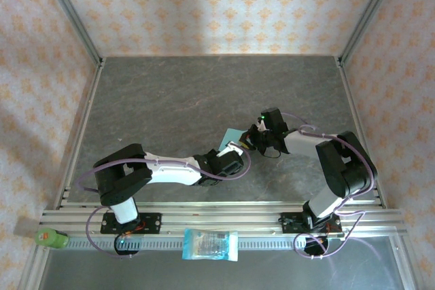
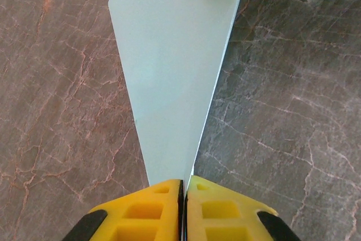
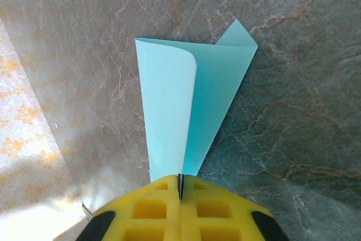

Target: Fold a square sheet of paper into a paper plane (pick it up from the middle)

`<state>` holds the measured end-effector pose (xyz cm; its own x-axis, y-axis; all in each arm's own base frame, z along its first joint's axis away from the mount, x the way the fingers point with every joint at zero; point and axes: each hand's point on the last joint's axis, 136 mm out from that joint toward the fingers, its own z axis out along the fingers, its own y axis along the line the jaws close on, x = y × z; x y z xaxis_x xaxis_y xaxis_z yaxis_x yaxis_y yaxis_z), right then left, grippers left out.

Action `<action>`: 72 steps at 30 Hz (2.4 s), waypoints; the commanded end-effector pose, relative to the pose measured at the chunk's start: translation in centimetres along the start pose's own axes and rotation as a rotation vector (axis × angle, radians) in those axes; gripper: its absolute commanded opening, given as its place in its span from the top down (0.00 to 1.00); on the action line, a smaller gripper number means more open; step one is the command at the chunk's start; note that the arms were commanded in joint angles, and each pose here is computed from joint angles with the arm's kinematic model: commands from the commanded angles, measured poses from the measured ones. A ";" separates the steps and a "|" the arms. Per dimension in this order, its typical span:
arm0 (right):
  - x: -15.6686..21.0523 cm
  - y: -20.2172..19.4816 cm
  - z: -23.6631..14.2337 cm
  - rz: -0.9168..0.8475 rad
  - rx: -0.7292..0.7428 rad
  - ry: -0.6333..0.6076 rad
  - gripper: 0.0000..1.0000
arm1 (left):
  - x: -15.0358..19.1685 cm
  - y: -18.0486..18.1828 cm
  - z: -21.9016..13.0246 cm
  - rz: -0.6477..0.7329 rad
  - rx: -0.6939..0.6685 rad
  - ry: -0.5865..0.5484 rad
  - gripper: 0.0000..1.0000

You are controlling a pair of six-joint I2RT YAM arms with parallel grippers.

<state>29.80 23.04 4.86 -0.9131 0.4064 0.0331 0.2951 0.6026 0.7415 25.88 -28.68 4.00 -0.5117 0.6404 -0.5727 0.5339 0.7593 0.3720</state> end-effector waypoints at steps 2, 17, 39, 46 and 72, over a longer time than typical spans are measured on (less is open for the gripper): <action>0.0 0.5 -0.2 -0.018 -0.015 -0.007 0.98 | -1.4 0.1 -0.9 -0.035 0.004 -0.047 0.95; -4.8 -1.3 -7.8 -0.048 0.106 -0.388 0.64 | -1.8 -2.6 -0.5 -0.320 0.436 -0.053 1.00; -4.2 -1.6 -8.3 -0.022 0.045 -0.422 0.64 | -0.7 -3.0 0.0 -0.496 0.605 -0.050 1.00; -2.7 -0.5 -6.5 -0.015 -0.031 -0.284 0.63 | -1.1 -2.9 -0.4 -0.555 0.689 -0.073 1.00; 2.6 0.3 -6.4 -0.217 -0.259 -0.140 0.81 | -3.5 -6.1 0.2 -0.860 1.033 0.031 1.00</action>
<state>26.34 18.72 8.95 -0.8688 0.4422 -0.2229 0.0617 0.5433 0.8373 24.74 -34.21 2.63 -0.9340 0.0325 -0.3558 0.3136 0.5516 -0.7729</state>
